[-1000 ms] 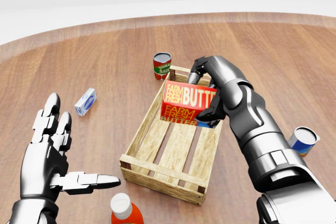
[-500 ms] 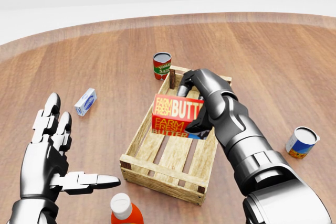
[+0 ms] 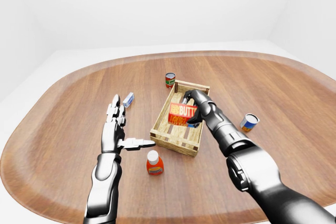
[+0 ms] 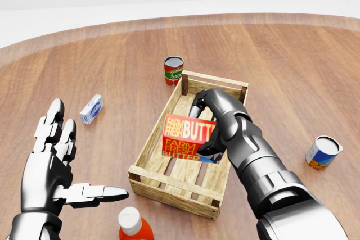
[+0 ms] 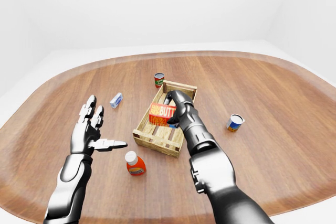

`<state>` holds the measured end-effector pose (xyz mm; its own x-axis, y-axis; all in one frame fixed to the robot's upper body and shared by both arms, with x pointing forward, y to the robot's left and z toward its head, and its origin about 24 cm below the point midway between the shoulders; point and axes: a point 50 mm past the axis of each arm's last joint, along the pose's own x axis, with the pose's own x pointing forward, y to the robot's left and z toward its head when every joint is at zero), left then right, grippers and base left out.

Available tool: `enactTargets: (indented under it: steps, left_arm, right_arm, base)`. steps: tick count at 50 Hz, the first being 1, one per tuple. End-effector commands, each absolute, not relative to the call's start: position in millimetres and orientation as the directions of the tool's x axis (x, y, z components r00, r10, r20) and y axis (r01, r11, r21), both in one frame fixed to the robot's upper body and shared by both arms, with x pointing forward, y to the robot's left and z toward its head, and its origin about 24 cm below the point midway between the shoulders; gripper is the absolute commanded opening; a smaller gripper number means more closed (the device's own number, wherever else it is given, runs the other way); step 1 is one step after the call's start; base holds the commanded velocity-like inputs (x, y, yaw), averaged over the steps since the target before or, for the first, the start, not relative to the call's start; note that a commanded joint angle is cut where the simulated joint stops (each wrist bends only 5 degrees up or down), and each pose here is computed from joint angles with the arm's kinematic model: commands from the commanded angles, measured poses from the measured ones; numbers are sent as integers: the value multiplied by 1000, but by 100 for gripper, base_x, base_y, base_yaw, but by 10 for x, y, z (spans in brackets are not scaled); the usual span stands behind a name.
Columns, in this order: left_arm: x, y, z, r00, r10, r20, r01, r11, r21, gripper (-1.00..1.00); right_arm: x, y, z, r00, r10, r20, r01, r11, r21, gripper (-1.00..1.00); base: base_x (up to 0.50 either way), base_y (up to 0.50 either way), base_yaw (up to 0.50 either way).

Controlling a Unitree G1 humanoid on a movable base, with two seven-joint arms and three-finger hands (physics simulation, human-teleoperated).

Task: Pick up the butter and put it in the tray.

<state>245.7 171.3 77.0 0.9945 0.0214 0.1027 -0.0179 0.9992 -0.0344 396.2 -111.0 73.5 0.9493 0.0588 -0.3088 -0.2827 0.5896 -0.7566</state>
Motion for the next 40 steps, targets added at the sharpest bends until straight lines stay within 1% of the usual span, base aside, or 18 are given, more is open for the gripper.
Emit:
enactTargets:
  steps: [1,36,38,39,40]
  left_arm:
    - [2547,1687,603,999,31,28,-30,999,-24,100]
    - [2549,1722,643,998,38,45,-37,999,-31,100]
    - [2552,1722,631,998,37,40,-36,999,-30,100]
    - [2552,1722,633,998,37,41,-36,999,-31,100]
    - [2550,1723,644,998,38,46,-36,999,-31,100]
  right_arm:
    - [3952,-1115,668,931,29,-363,-297,638,-711,-100]
    - [3899,-1058,566,921,39,-389,-321,641,-697,-100]
    - [3898,-1047,565,920,42,-390,-324,640,-697,-80]
    - [3896,-1042,562,919,45,-392,-327,643,-692,-75]
    - [3896,-1043,562,920,43,-390,-326,639,-697,-17]
  base:
    - [0,0,0]
    - [0,0,0]
    - [0,0,0]
    - [0,0,0]
    - [0,0,0]
